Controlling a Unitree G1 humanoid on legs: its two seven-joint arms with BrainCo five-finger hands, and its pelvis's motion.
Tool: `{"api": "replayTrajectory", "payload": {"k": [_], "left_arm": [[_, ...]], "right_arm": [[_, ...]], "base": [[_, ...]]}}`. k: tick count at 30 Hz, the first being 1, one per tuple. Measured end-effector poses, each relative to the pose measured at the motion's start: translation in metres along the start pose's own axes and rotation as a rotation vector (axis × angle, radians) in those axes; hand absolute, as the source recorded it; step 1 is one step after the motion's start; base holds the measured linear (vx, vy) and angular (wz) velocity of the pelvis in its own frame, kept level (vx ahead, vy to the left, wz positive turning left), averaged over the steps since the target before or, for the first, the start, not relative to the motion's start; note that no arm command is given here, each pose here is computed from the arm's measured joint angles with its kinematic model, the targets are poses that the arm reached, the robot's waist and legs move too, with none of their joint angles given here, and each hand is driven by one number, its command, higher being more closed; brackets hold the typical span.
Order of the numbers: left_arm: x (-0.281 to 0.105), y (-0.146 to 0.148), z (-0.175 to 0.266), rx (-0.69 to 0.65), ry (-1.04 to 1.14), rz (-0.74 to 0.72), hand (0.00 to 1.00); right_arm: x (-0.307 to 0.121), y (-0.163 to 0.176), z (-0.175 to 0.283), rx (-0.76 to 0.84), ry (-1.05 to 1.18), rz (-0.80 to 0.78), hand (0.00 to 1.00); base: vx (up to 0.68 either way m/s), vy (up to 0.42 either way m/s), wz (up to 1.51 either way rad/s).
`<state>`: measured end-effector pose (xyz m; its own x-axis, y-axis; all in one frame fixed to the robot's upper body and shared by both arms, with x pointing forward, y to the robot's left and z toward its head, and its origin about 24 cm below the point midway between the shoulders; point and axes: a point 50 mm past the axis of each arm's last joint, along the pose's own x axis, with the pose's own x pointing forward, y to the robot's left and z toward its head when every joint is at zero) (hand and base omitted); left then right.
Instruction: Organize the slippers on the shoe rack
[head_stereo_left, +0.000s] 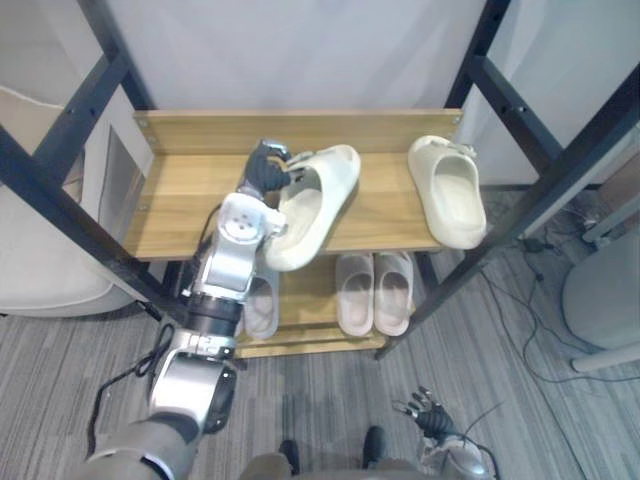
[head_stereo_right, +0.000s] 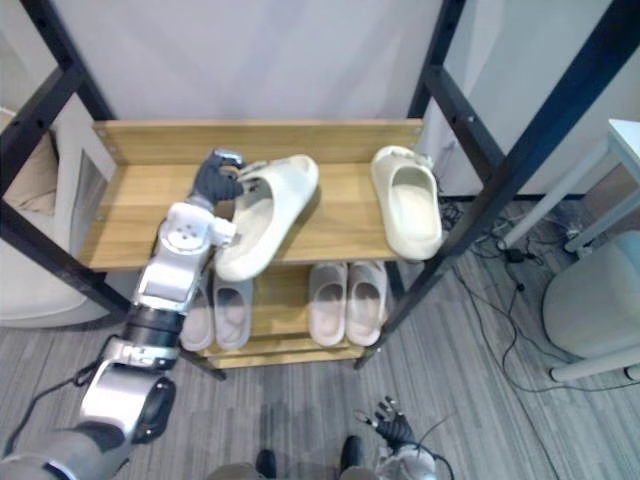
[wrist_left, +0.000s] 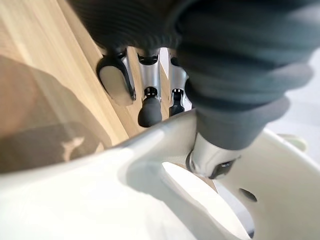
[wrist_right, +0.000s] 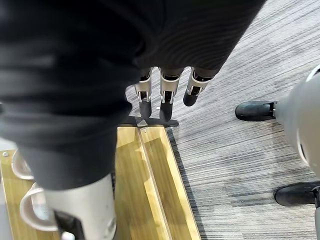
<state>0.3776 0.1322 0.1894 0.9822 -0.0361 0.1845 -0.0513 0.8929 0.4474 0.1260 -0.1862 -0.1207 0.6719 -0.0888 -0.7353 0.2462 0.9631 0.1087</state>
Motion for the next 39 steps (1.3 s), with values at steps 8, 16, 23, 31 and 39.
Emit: {"api": "replayTrajectory", "payload": {"k": [8,16,23,31,39], "left_arm": [[0.007,0.014,0.000,-0.031,0.044,0.103,1.00],[0.015,0.015,0.014,-0.039,0.028,0.137,1.00],[0.015,0.013,0.013,-0.044,0.054,0.133,1.00],[0.015,-0.007,0.011,-0.060,0.084,0.093,1.00],[0.016,-0.021,0.015,-0.087,0.089,0.063,0.00]], "right_arm": [[-0.005,-0.003,-0.009,0.004,0.026,-0.012,0.00],[-0.005,0.000,-0.008,0.010,0.015,-0.001,0.00],[-0.005,0.008,-0.009,0.021,0.019,0.025,0.00],[-0.005,0.017,-0.012,0.039,0.024,0.039,0.00],[-0.005,0.017,-0.012,0.037,0.025,0.036,0.00]], "base": [[-0.02,0.004,-0.05],[0.01,0.001,-0.01],[-0.01,0.001,-0.09],[-0.03,-0.006,0.00],[-0.01,-0.003,0.00]]}}
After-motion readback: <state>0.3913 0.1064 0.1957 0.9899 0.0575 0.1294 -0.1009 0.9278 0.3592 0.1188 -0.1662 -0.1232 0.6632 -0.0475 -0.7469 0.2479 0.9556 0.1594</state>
